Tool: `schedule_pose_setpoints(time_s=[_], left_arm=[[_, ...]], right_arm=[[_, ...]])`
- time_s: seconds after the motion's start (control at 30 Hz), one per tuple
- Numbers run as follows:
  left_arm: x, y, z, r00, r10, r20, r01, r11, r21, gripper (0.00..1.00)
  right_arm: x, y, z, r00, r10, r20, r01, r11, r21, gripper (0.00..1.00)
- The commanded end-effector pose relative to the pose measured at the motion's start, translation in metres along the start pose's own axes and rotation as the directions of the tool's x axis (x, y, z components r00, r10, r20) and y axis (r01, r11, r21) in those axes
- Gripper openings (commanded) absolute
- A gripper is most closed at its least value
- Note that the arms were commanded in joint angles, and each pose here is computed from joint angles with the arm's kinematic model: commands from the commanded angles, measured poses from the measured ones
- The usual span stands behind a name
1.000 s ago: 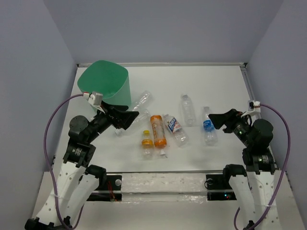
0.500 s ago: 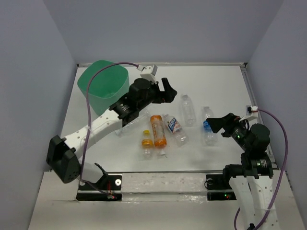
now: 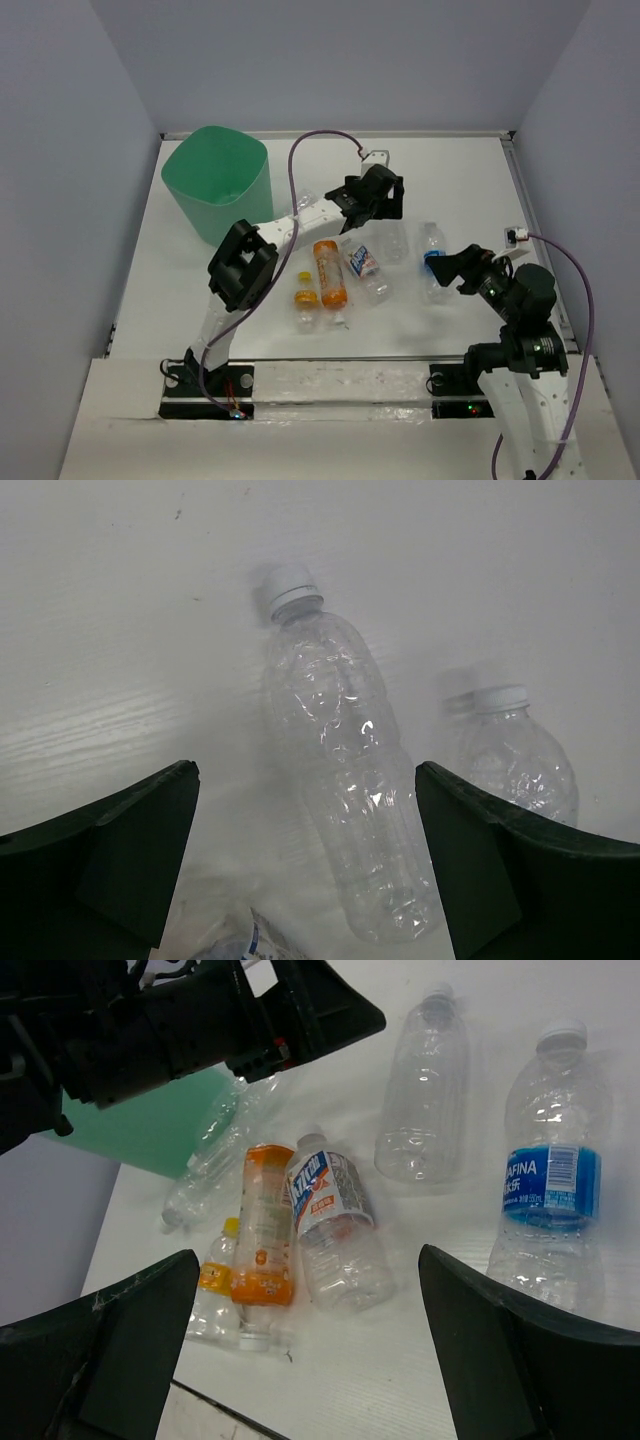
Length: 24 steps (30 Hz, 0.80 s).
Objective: Put the plastic bottles in the bin
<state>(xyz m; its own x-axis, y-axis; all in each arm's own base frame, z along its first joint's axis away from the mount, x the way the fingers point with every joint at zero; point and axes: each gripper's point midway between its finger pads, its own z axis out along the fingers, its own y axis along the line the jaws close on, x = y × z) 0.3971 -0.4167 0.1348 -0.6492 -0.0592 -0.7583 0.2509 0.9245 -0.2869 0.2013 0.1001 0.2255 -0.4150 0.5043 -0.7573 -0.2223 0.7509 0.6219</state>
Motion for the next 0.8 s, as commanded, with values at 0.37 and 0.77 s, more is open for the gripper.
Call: schedule_pose_setpoints(time_s=[0.37,0.77], left_arm=[[0.032,-0.016,0.060,0.995,0.002,-0.099,-0.001,1.000,0.010,0.99],[0.014,-0.023,0.070,1.000,0.000,-0.005,0.000,1.000,0.031,0.56]], right_arm=[[0.010,0.012,-0.003,0.999,-0.041,-0.035,0.038,0.996,-0.075,0.96],[0.012,0.010,0.000,0.998,-0.040,-0.043,0.037,0.997,-0.073,0.93]])
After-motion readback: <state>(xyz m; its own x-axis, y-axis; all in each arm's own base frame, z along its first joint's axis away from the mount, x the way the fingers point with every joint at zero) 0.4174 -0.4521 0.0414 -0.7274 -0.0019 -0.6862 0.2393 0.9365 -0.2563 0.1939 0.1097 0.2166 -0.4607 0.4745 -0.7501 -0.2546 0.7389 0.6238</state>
